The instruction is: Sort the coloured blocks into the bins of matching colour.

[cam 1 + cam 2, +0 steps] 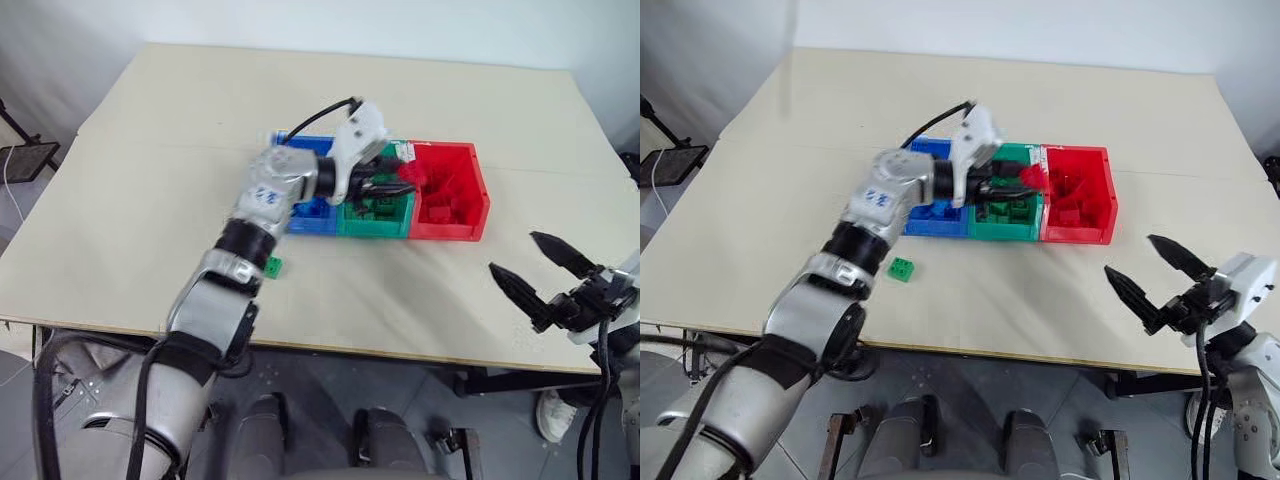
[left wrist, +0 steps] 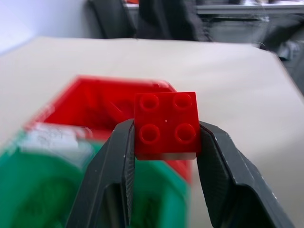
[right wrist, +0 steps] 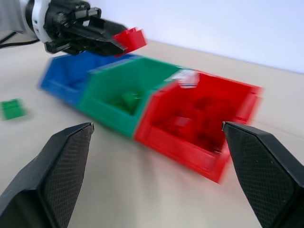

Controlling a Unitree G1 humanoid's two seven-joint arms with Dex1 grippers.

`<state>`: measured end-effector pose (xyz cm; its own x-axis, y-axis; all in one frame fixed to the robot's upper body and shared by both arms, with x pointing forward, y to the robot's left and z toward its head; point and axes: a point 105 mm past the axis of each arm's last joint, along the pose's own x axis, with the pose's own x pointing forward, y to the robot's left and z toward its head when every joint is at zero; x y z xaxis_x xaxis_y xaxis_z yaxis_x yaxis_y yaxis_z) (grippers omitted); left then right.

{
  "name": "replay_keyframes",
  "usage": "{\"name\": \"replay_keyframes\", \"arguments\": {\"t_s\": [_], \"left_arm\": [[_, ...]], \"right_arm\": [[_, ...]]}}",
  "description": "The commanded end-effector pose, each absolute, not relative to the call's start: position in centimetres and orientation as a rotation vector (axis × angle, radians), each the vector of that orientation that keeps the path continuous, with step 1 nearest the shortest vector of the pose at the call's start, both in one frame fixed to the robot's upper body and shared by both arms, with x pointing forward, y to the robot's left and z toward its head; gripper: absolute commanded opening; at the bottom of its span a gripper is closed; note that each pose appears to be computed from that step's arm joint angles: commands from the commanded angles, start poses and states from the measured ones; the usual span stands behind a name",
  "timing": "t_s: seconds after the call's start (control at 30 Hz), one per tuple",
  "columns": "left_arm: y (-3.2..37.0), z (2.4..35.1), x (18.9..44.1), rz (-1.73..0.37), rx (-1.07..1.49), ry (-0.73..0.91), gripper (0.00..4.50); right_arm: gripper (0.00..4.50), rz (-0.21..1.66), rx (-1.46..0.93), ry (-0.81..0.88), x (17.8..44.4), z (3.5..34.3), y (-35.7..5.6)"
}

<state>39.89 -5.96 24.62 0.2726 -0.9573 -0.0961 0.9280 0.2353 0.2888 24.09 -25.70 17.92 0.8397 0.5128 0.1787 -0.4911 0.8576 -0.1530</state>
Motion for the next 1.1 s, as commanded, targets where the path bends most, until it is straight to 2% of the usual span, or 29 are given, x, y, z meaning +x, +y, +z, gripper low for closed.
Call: {"name": "replay_keyframes", "arguments": {"t_s": [0.03, 0.23, 0.3, 0.4, 0.53, 0.67, 0.87, 0.93, 1.03, 1.1], "left_arm": [[-8.1, 25.1, 40.2, -1.242, 0.341, -0.123, 1.48], [-9.0, 23.3, 40.8, -1.164, 0.385, -0.084, 1.48], [-9.0, 23.2, 40.9, -1.149, 0.384, -0.086, 2.21], [-8.9, 23.4, 40.7, -1.170, 0.365, -0.110, 3.06], [-7.6, 24.8, 40.7, -1.207, 0.343, -0.184, 4.35], [-2.2, 25.9, 40.9, -1.276, 0.362, -0.283, 4.43], [7.5, 24.8, 40.5, -1.270, 0.367, -0.291, 4.43], [11.6, 23.7, 39.4, -1.245, 0.402, -0.286, 4.43], [18.4, 21.3, 35.9, -1.171, 0.475, -0.226, 4.43], [20.7, 20.0, 33.6, -1.122, 0.500, -0.183, 4.43]], "right_arm": [[4.50, 0.507, -0.148, -0.253, 23.1, 18.9, -25.4], [4.50, 0.489, -0.145, -0.271, 22.3, 19.3, -24.8], [4.50, 0.490, -0.144, -0.274, 22.2, 19.3, -24.7], [4.50, 0.504, -0.141, -0.276, 22.3, 19.3, -24.3], [4.50, 0.556, -0.139, -0.274, 22.8, 19.1, -23.6], [4.50, 0.718, -0.174, -0.235, 23.5, 18.2, -21.6], [4.50, 0.896, -0.212, -0.193, 24.1, 17.2, -19.9], [4.50, 0.949, -0.229, -0.185, 24.5, 17.2, -19.6], [4.50, 1.046, -0.255, -0.174, 25.2, 17.1, -19.0], [4.50, 1.098, -0.265, -0.163, 25.3, 17.0, -18.8]]}}
